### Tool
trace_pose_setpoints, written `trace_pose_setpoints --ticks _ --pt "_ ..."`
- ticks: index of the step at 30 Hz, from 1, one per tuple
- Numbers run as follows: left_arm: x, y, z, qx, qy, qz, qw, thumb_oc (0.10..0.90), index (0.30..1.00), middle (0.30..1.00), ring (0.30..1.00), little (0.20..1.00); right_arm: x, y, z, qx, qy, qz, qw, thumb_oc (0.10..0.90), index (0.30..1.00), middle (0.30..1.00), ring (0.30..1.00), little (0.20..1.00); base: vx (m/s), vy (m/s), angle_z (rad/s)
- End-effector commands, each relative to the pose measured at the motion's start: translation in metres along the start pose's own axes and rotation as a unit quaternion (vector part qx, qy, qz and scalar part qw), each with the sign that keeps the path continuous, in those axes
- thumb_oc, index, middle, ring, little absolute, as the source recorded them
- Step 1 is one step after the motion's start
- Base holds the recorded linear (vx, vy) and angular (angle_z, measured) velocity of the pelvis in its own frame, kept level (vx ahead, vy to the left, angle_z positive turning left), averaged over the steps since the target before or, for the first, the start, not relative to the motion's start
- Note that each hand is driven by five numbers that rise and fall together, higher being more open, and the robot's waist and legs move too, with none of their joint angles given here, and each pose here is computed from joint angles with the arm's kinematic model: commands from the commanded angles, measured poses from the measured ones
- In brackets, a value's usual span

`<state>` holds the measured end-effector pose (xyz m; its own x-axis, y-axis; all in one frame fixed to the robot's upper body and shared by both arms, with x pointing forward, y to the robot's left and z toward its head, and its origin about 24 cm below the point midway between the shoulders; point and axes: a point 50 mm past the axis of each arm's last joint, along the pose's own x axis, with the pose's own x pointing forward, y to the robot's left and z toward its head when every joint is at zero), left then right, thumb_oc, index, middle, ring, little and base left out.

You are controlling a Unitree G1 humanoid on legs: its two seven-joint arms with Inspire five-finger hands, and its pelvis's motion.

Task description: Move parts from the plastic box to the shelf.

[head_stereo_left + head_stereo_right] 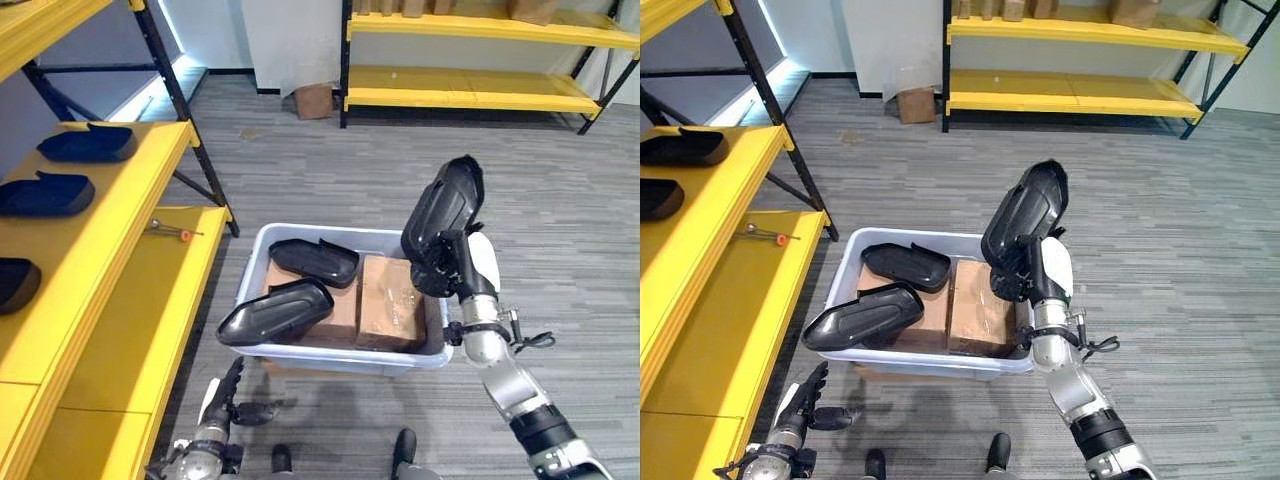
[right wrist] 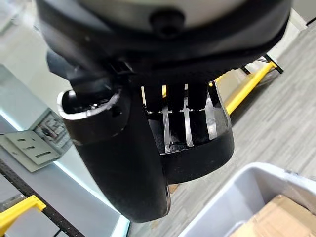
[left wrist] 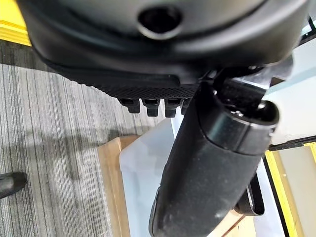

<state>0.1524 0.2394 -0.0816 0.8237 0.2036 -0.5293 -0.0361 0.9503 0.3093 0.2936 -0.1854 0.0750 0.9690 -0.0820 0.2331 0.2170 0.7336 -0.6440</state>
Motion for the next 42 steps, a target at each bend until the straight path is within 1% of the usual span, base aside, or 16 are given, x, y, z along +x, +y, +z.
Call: trace_pose_setpoints --ticks 1,4,7,11,13,19,22,23,24,26,29,35,42 --pt "0.006 0.009 0.023 0.020 -0.062 0.008 0.998 0.900 1.000 1.000 1.000 1.000 0.020 -0.042 0.051 -0.010 -0.159 -0.076 0.984 0.400 0.300 0.300 0.300 0.300 0.01 -0.031 -0.02" --pt "0.006 0.009 0.024 0.018 -0.064 0.010 0.998 0.900 1.000 1.000 1.000 1.000 0.018 -0.042 0.055 -0.019 -0.174 -0.061 0.983 0.400 0.300 0.300 0.300 0.300 0.00 -0.068 -0.02" --pt "0.008 0.007 0.030 -0.002 -0.075 0.021 0.997 0.900 1.000 1.000 1.000 1.000 0.019 -0.045 0.067 -0.037 -0.208 -0.057 0.976 0.400 0.300 0.300 0.300 0.300 -0.02 -0.210 -0.05" --pt "0.012 0.003 0.037 -0.017 -0.084 0.027 0.996 0.900 1.000 1.000 1.000 1.000 0.026 -0.045 0.082 -0.038 -0.240 -0.059 0.968 0.400 0.300 0.300 0.300 0.300 -0.01 -0.202 0.05" --pt "0.012 -0.002 0.039 -0.035 -0.086 0.031 0.995 0.900 1.000 1.000 1.000 1.000 0.035 -0.044 0.104 -0.033 -0.279 -0.066 0.957 0.400 0.300 0.300 0.300 0.300 -0.01 -0.256 0.17" --pt "0.010 -0.005 0.035 -0.059 -0.081 0.038 0.994 0.900 1.000 1.000 1.000 1.000 0.039 -0.044 0.119 -0.042 -0.310 -0.073 0.947 0.400 0.300 0.300 0.300 0.300 -0.04 -0.147 0.19" --pt "0.010 -0.004 0.037 -0.060 -0.084 0.039 0.994 0.900 1.000 1.000 1.000 1.000 0.039 -0.050 0.117 -0.058 -0.311 -0.083 0.945 0.400 0.300 0.300 0.300 0.300 -0.07 -0.106 1.70" --pt "0.010 -0.003 0.039 -0.055 -0.089 0.042 0.994 0.900 1.000 1.000 1.000 1.000 0.039 -0.057 0.114 -0.079 -0.308 -0.095 0.943 0.400 0.300 0.300 0.300 0.300 -0.03 -0.105 1.25" --pt "0.009 -0.001 0.039 -0.051 -0.090 0.044 0.994 0.900 1.000 1.000 1.000 1.000 0.040 -0.061 0.112 -0.100 -0.307 -0.105 0.941 0.400 0.300 0.300 0.300 0.300 -0.02 -0.109 0.82" --pt "0.008 0.000 0.041 -0.054 -0.095 0.047 0.993 0.900 1.000 1.000 1.000 1.000 0.041 -0.063 0.110 -0.117 -0.305 -0.112 0.939 0.400 0.300 0.300 0.300 0.300 -0.01 -0.033 0.74" --pt "0.010 0.005 0.041 -0.061 -0.092 0.064 0.992 0.900 1.000 1.000 1.000 1.000 0.035 -0.077 0.098 -0.137 -0.286 -0.138 0.938 0.400 0.300 0.300 0.300 0.300 0.00 0.021 1.04" --pt "0.010 0.008 0.041 -0.034 -0.095 0.059 0.993 0.900 1.000 1.000 1.000 1.000 0.016 -0.096 0.074 -0.157 -0.251 -0.158 0.942 0.400 0.300 0.300 0.300 0.300 0.07 0.156 1.08" --pt "0.012 0.018 0.047 0.006 -0.110 0.056 0.992 0.900 1.000 1.000 1.000 1.000 0.011 -0.099 0.068 -0.161 -0.236 -0.162 0.945 0.400 0.300 0.300 0.300 0.300 0.05 0.247 0.46"
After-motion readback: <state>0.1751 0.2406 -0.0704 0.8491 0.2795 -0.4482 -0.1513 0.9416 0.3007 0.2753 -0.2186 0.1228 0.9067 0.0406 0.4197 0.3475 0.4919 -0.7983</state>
